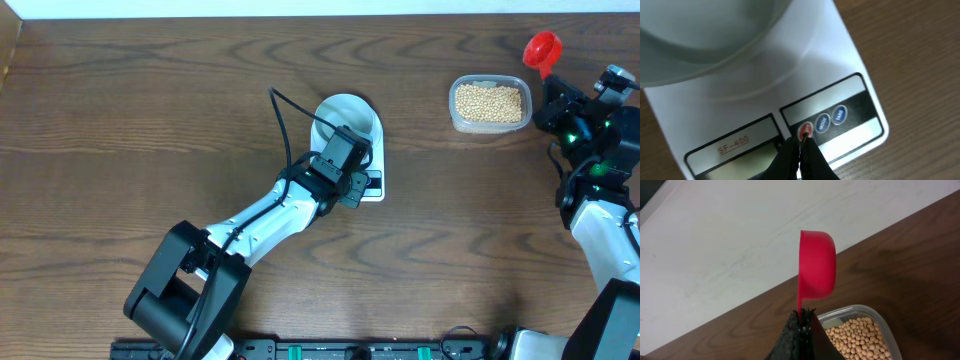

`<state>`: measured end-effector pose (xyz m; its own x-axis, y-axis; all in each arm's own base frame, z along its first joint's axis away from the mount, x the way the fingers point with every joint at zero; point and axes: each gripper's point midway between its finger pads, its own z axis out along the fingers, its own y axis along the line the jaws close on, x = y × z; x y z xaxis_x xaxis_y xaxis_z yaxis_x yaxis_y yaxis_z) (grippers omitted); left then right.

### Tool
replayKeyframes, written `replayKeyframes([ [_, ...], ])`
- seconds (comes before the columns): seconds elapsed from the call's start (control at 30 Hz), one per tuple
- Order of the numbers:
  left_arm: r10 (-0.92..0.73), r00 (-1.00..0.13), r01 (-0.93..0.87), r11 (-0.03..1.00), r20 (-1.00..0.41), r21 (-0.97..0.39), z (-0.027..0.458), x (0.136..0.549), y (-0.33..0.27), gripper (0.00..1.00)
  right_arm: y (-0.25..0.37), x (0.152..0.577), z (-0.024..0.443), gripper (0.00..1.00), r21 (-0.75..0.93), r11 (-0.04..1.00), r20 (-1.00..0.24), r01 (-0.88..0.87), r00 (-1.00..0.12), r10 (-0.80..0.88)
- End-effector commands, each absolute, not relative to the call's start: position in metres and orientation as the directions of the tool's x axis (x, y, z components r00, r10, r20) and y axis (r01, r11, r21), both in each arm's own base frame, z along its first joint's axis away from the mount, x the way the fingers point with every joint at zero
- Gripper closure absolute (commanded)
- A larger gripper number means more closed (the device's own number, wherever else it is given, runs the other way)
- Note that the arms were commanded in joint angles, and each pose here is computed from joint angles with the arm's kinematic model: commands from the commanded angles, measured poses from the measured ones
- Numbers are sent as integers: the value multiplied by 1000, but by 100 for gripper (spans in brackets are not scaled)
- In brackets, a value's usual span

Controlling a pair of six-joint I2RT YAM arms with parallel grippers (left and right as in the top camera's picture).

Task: Scoop item into bowl and weigh 50g on scale

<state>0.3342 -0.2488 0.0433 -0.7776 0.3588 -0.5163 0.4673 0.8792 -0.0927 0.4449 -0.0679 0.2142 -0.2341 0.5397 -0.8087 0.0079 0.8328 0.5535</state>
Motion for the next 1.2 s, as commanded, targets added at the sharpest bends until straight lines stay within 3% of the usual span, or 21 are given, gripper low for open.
replayKeyframes([
  [0.0,425,-747,542,834,-511,-99,39,329,-257,93,-65,446,228,99,534,846,-828,-20,-215,517],
  [1.17,387,-776,507,852,-499,-128,18,339,-256,93,-65,446,227,99,535,845,-827,-18,-219,519],
])
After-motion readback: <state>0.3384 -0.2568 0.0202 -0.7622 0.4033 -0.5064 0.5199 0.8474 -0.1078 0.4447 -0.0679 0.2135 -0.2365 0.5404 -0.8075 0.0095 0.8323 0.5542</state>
